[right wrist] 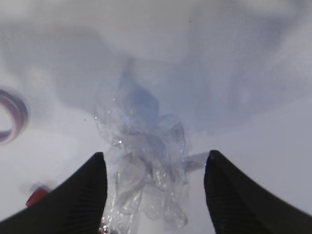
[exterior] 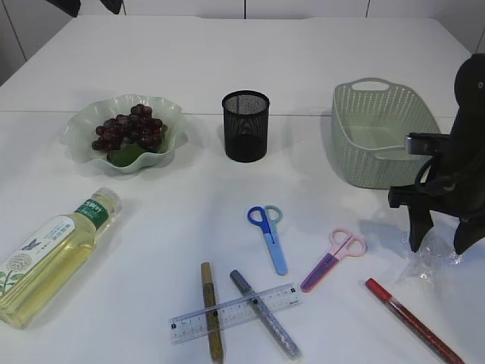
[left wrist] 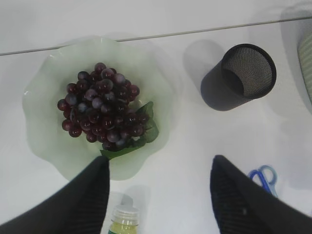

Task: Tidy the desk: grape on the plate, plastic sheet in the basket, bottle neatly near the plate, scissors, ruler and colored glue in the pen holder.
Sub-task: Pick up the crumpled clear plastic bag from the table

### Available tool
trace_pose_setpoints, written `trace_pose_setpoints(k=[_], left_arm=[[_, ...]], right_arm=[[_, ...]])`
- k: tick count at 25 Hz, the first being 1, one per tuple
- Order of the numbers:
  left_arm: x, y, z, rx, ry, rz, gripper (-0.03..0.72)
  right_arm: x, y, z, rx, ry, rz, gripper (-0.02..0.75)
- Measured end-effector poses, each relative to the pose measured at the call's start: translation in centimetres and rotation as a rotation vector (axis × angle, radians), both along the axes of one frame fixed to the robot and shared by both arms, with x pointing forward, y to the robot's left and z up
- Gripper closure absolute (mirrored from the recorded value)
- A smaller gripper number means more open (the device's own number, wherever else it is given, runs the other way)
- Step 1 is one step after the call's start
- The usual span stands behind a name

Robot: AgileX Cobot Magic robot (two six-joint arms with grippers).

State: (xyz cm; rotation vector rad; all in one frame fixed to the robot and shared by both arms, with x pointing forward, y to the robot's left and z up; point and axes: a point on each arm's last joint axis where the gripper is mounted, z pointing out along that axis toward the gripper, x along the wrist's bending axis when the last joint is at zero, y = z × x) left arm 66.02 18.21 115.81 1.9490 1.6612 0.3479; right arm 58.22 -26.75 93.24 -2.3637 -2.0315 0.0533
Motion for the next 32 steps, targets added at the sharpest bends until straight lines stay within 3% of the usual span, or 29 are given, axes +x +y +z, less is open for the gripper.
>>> trace_pose_setpoints(k=[18, 22, 30, 32], left_arm=[[0.0, 0.0, 0.0, 0.002, 0.0, -0.004, 0.219], [0.0, 0.0, 0.0, 0.002, 0.0, -0.004, 0.219], [0.0, 0.1, 0.0, 0.013, -0.003, 0.0, 0.221], [0.0, 0.1, 0.0, 0.014, -0.002, 0.0, 0.221]], right_arm=[[0.7, 0.3, -1.0, 0.0, 0.004, 0.008, 0.257], [0.7, 0.3, -1.0, 0.0, 0.004, 0.008, 0.362], [0.8, 0.2, -1.1, -0.009, 0.006, 0.033, 0.648], [1.1, 0.2, -0.7, -0.01, -0.001, 0.045, 0.673]])
